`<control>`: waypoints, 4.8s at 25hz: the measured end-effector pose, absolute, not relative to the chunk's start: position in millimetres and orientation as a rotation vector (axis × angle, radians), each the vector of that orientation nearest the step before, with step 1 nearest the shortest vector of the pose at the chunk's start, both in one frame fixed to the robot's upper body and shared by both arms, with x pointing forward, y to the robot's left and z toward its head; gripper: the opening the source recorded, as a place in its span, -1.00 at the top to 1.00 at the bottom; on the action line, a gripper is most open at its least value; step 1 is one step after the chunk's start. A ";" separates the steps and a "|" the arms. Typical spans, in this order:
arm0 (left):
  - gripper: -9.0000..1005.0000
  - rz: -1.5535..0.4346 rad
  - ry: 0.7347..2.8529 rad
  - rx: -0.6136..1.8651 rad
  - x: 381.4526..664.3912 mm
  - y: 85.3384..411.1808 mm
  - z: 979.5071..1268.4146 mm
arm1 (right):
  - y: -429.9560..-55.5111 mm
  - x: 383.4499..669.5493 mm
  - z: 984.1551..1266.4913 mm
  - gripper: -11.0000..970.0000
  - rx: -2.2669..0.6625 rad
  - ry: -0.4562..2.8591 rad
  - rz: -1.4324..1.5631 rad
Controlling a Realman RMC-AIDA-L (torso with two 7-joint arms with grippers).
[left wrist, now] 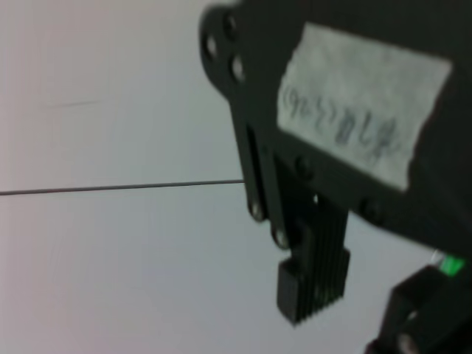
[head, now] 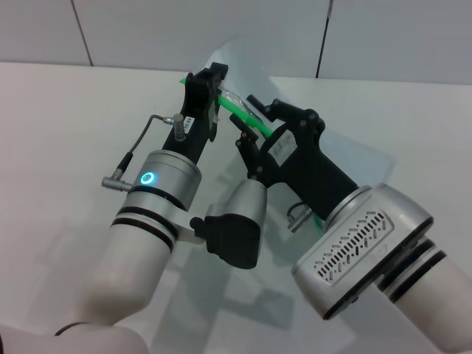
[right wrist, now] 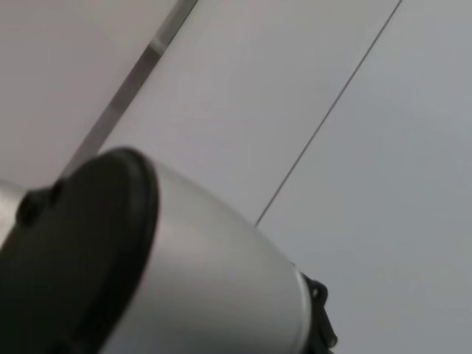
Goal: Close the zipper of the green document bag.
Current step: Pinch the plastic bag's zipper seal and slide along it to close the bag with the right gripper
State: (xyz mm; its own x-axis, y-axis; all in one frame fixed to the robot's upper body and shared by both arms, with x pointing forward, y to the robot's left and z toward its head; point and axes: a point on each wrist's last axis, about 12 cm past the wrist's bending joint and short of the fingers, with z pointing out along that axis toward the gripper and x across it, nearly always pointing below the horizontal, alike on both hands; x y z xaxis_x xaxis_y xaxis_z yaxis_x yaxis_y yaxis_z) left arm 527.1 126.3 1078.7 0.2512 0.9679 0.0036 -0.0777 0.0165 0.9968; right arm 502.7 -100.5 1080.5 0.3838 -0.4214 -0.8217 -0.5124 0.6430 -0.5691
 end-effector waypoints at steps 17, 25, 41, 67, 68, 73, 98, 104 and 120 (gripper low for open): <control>0.85 1.054 0.951 1.179 527.3 127.8 1086.6 | -102.0 502.3 1076.0 0.31 -0.946 1.248 0.060; 0.85 1.053 0.932 1.189 526.8 125.7 1087.1 | -104.8 504.4 1075.2 0.31 -0.932 1.256 0.050; 0.84 1.049 0.908 1.202 525.9 122.7 1087.5 | -107.0 507.8 1075.9 0.32 -0.926 1.257 0.038; 0.82 1.063 0.888 1.216 525.1 122.2 1087.5 | -107.2 510.5 1076.5 0.60 -0.919 1.263 0.038; 0.82 1.064 0.888 1.216 525.1 122.2 1087.5 | -107.1 510.6 1076.5 0.62 -0.919 1.263 0.038; 0.82 1.063 0.887 1.216 525.2 122.1 1087.6 | -106.8 510.5 1076.6 0.73 -0.920 1.262 0.039; 0.80 1.048 0.914 1.154 525.5 125.2 1091.1 | -110.9 509.8 1072.4 0.82 -0.920 1.278 0.030; 0.80 1.045 0.921 1.138 525.6 126.5 1091.8 | -113.9 511.8 1072.1 0.82 -0.907 1.287 0.024; 0.79 1.047 0.928 1.107 525.3 128.4 1093.7 | -122.3 513.2 1067.4 0.82 -0.880 1.309 0.000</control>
State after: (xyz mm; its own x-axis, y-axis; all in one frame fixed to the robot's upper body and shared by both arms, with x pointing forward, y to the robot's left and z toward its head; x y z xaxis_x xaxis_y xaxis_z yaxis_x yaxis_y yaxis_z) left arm 525.3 128.4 1093.7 0.2544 0.9648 -0.0674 -0.1825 0.1163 0.9763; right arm 513.2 -122.3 1067.4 0.3072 -0.4662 -0.8296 -0.4657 0.6866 -0.5583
